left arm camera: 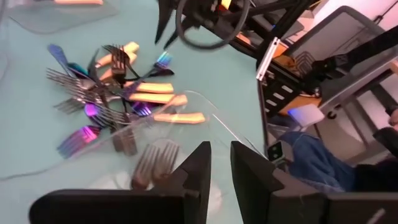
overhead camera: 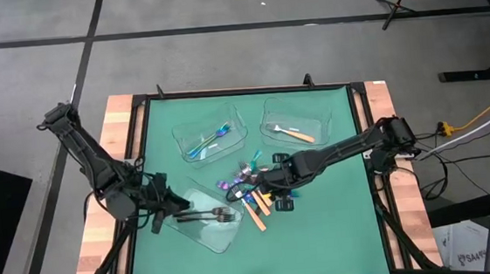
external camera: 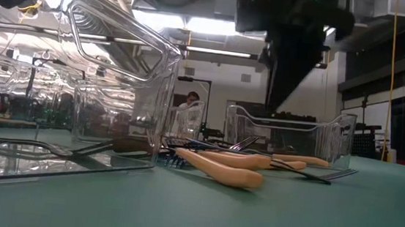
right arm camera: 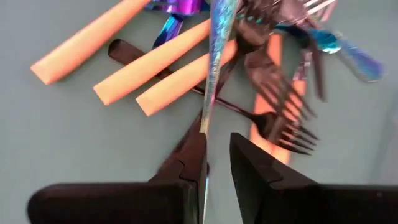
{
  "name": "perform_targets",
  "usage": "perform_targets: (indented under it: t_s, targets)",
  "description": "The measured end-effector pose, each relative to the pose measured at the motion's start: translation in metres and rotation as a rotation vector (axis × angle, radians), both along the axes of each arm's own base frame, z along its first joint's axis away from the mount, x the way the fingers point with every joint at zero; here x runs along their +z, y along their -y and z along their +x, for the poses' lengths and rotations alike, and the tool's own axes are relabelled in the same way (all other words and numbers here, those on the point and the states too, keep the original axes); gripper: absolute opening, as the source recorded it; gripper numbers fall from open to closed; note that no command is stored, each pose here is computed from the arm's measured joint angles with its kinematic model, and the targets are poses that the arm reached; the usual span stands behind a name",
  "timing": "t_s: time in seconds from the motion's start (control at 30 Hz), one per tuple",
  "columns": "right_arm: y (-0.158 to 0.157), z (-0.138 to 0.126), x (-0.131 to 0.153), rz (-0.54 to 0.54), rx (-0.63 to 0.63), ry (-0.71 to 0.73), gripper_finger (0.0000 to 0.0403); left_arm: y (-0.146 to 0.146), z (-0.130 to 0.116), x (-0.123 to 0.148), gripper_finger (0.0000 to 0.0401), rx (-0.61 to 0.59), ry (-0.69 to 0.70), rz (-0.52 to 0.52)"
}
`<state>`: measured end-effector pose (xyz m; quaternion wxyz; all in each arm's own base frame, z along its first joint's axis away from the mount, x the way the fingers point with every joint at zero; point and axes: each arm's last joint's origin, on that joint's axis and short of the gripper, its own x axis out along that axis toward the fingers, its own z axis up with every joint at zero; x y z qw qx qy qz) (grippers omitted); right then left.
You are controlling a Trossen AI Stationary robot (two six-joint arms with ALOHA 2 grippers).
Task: Sort silverware by color (type)
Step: Put the blue fork into the top left transparent bin
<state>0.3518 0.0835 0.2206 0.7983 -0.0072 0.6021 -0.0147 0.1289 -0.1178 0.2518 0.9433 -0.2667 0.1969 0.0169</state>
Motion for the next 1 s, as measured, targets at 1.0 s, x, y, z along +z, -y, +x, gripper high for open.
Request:
perform_targets:
  t_s: [1.0]
  targets:
    - [0.016,-0.012,-0.059,0.126,-0.031,0.014,0.006,-0.008,0.006,-0.001,0.0055,0.048,-0.009,0.021]
